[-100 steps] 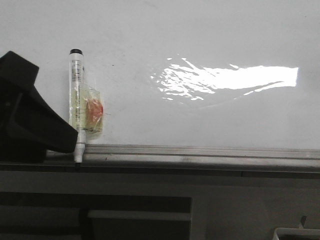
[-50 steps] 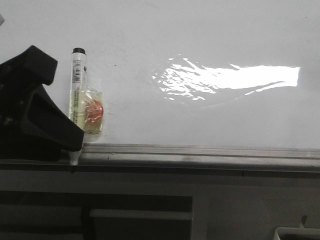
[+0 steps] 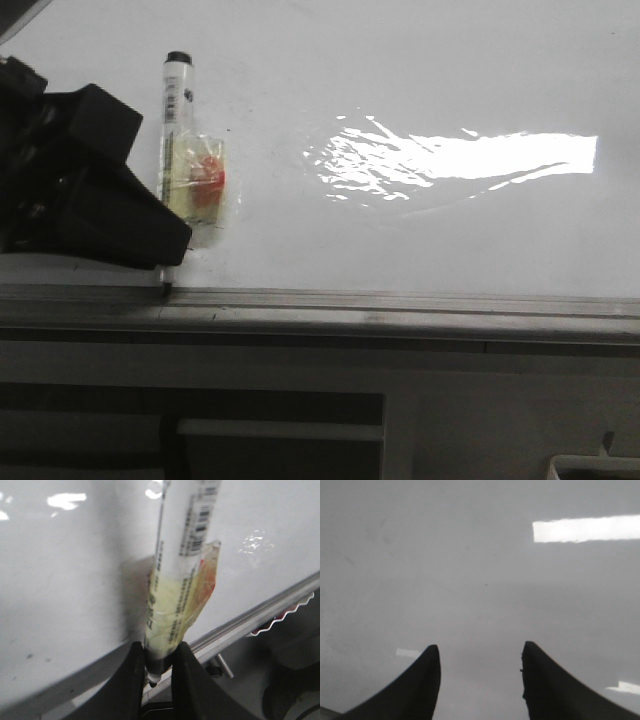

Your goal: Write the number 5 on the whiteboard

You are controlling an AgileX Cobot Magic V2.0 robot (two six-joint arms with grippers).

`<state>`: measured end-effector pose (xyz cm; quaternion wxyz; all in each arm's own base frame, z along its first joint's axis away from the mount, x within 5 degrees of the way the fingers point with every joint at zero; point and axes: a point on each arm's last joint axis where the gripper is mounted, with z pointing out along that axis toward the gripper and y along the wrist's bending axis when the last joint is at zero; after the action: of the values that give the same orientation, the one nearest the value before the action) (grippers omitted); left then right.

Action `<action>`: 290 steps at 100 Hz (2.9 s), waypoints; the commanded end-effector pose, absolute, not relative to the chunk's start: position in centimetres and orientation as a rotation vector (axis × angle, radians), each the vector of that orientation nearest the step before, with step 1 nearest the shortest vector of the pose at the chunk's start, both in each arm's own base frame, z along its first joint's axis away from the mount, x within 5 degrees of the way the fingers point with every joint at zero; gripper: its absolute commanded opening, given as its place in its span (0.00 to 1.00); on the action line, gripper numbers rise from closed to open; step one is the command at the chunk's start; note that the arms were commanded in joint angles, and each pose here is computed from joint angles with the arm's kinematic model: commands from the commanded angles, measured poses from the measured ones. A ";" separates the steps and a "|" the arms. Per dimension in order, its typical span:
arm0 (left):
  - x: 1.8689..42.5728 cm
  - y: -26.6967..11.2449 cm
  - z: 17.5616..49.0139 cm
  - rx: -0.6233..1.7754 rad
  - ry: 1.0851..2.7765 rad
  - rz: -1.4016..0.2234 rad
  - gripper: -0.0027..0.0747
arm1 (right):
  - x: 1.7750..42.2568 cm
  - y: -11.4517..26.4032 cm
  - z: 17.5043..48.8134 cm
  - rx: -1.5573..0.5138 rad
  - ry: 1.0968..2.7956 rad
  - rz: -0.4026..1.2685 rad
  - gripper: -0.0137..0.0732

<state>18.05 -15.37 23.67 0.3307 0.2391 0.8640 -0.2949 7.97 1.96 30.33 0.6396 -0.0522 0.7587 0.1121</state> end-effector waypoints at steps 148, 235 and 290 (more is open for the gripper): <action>16.1 -19.6 28.9 1.538 1.606 -0.405 0.01 | 13.2 16.5 31.6 -0.800 1.602 0.629 0.54; 16.1 -19.7 28.9 1.530 1.611 -0.413 0.01 | 14.1 17.9 29.9 -0.835 1.661 0.615 0.08; 13.2 -16.0 35.0 1.141 1.552 -0.548 0.70 | 13.0 16.5 30.6 -0.958 1.619 0.511 0.11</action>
<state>13.71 -17.34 31.89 0.4711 0.5442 0.6596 -0.2163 13.32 16.93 28.30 0.5170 -0.4041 0.7234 0.2147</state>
